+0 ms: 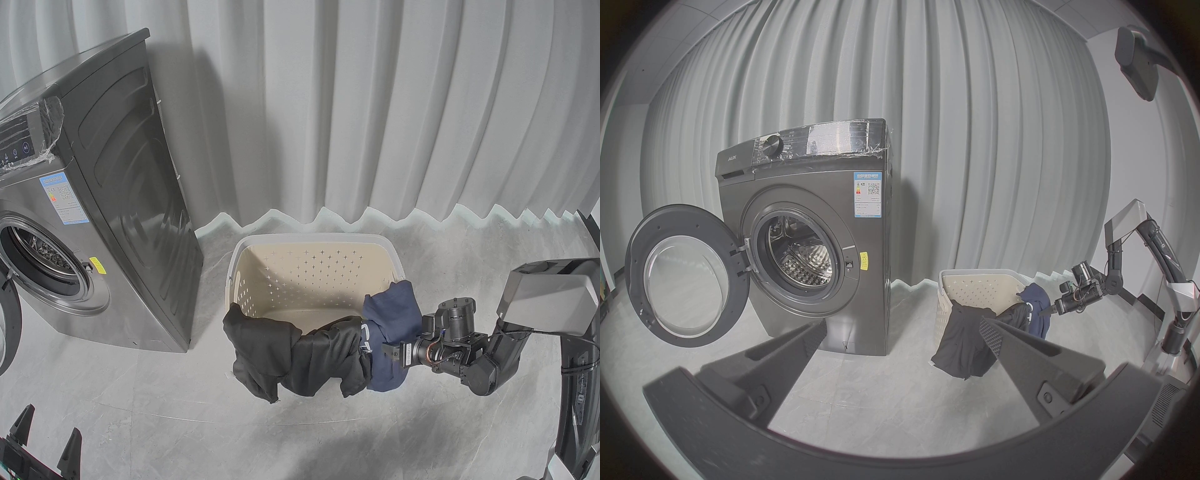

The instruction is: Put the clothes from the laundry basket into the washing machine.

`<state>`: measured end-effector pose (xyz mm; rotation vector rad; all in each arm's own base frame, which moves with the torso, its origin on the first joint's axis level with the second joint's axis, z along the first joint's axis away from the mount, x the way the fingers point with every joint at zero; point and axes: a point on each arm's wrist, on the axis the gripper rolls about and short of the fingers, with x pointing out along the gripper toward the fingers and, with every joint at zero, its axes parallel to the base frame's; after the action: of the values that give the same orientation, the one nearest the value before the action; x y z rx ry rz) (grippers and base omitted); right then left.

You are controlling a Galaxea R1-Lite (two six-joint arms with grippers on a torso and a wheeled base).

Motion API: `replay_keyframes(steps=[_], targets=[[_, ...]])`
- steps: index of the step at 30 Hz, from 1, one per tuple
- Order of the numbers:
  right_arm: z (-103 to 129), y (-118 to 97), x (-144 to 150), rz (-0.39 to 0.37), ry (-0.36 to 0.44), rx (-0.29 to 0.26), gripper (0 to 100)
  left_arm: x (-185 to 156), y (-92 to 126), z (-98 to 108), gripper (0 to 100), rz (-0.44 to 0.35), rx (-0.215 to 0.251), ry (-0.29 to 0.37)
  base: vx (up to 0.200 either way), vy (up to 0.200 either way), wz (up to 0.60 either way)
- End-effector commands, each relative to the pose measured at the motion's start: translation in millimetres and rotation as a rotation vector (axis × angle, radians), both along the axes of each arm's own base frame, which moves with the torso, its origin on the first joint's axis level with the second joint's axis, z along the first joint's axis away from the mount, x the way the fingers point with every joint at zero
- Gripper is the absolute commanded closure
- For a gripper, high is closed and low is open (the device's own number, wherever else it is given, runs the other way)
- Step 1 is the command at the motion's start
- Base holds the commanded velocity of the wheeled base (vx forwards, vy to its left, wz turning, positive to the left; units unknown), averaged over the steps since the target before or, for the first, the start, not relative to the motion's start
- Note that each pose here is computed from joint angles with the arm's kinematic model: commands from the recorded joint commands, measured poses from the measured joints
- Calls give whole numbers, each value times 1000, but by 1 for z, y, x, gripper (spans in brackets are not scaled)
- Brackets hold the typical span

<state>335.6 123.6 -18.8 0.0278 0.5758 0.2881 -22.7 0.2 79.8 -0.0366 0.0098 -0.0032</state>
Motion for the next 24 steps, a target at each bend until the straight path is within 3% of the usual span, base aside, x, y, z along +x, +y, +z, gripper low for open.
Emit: replay_keyframes(steps=[1, 14, 18, 24], targets=[[0, 1, 2, 1, -8, 4, 100, 0, 0, -4, 0, 0, 0, -4, 0, 0, 0], [6, 2, -6, -8, -2, 42, 100, 0, 0, -4, 0, 0, 0, -4, 0, 0, 0], [25, 3, -19, -1, -41, 72, 100, 0, 0, -4, 0, 0, 0, -5, 0, 0, 0], [77, -1, -54, 7, -158, 103, 100, 0, 0, -4, 0, 0, 0, -4, 0, 0, 0]])
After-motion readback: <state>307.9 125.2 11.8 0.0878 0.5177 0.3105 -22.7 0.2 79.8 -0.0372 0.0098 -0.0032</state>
